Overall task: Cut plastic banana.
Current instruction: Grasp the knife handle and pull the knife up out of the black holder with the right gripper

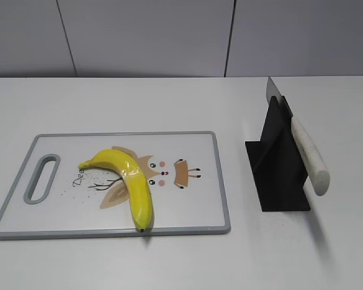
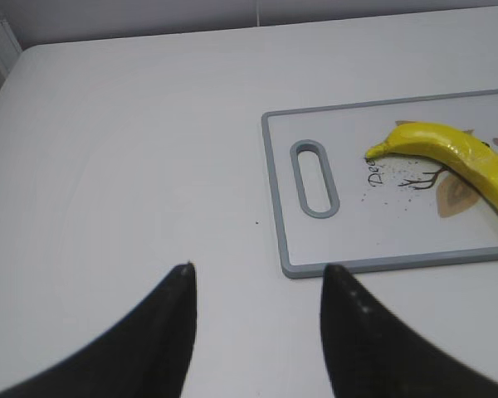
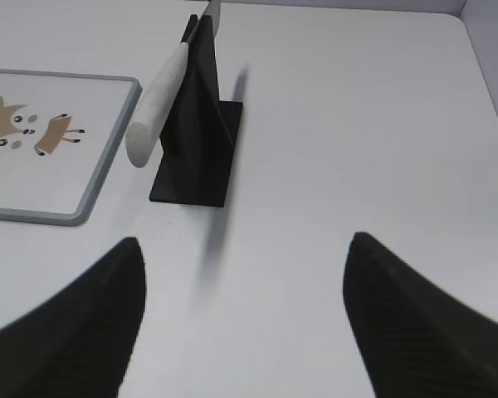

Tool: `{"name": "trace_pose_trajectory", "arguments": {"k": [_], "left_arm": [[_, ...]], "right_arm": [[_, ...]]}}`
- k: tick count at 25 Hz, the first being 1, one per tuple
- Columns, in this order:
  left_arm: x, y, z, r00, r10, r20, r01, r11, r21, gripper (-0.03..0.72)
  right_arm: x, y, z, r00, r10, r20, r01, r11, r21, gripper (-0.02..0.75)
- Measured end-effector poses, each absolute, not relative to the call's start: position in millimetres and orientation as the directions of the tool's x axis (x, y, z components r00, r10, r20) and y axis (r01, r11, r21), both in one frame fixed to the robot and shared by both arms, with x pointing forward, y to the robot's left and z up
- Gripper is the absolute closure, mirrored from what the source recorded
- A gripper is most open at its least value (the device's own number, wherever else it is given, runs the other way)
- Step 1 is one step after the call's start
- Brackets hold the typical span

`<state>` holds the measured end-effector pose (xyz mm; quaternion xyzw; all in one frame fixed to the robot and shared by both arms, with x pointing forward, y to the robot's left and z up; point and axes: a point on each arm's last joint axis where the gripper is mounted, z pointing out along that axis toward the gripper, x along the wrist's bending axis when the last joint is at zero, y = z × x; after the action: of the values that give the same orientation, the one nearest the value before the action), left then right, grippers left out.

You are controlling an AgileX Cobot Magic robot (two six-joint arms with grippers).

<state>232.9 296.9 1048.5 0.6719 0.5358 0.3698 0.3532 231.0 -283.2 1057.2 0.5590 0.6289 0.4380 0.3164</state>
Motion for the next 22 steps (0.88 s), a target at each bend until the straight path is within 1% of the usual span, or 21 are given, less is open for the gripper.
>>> {"name": "trace_pose_trajectory", "arguments": {"k": [4, 8, 15, 22], "left_arm": [[232.9, 296.9, 1048.5, 0.152, 0.981, 0.118, 0.459, -0.176, 0.871, 0.215], [232.9, 296.9, 1048.5, 0.152, 0.981, 0.118, 0.459, -0.176, 0.871, 0.215], [232.9, 296.9, 1048.5, 0.152, 0.981, 0.118, 0.459, -0.176, 0.871, 0.215], [232.9, 296.9, 1048.5, 0.152, 0.981, 0.118, 0.459, -0.176, 0.871, 0.215]], "right_arm": [[233.9, -283.2, 1057.5, -0.172, 0.981, 0.094, 0.44, -0.009, 0.898, 0.15], [245.2, -282.8, 1057.4, -0.165, 0.981, 0.105, 0.503, -0.008, 0.864, 0.15], [282.5, -278.5, 1060.9, -0.152, 0.973, 0.172, 0.674, -0.025, 0.738, 0.15], [331.4, -276.7, 1079.7, -0.083, 0.971, 0.226, 0.791, -0.074, 0.607, 0.15]]}}
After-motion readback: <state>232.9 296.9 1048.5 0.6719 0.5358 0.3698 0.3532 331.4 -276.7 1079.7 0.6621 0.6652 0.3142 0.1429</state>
